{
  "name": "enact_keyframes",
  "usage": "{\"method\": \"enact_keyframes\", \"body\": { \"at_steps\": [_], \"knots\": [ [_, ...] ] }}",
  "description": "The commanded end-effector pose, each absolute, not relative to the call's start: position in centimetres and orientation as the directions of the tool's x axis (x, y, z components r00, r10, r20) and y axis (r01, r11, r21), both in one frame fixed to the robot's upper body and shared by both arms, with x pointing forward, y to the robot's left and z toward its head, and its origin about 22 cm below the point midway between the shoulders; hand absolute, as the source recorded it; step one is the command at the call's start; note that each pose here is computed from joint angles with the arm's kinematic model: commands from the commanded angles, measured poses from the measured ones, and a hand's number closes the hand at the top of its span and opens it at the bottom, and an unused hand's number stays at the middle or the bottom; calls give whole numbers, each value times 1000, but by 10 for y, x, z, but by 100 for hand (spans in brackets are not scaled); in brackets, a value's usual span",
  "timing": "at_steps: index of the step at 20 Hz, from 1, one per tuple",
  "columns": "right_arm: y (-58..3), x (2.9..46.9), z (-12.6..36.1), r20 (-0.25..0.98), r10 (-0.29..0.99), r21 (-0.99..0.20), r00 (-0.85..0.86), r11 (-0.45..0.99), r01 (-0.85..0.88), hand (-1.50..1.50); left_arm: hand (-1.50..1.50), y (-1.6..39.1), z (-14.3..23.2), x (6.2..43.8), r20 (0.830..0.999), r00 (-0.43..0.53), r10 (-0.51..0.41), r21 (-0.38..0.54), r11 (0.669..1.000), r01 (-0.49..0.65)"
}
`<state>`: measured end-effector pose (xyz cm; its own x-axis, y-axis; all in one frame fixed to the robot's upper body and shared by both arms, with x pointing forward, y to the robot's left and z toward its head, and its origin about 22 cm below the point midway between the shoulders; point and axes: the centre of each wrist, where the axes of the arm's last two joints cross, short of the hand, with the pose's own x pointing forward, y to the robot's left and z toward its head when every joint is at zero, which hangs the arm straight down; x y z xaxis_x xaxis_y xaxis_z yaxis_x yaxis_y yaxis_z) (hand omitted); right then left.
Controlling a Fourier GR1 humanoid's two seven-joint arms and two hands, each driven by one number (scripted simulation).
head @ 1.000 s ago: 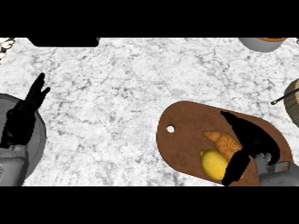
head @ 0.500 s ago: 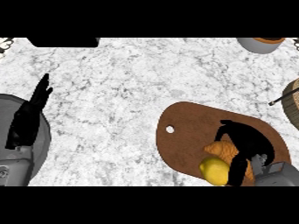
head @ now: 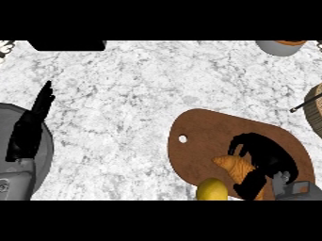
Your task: Pick the croissant from the cutting board and place it in the tiered basket
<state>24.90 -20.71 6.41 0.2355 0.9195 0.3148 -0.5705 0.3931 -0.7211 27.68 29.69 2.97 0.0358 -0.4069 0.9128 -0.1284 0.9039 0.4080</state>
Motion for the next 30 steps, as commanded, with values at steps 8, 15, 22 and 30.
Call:
{"method": "enact_keyframes", "body": {
  "at_steps": [8,15,22,30],
  "knots": [
    [-215,126,108,496,823,-813,-278,327,-481,150,0,312,27,268,906,78,-415,423,886,-190],
    [-245,104,170,593,722,-796,-356,592,-127,150,0,310,29,268,905,76,-418,424,885,-193],
    [-277,111,200,557,741,-769,-374,630,103,150,0,307,24,263,908,67,-414,419,893,-164],
    [-350,138,258,478,810,-824,-341,548,146,150,0,290,37,278,914,44,-403,405,904,-139]
  ]
}}
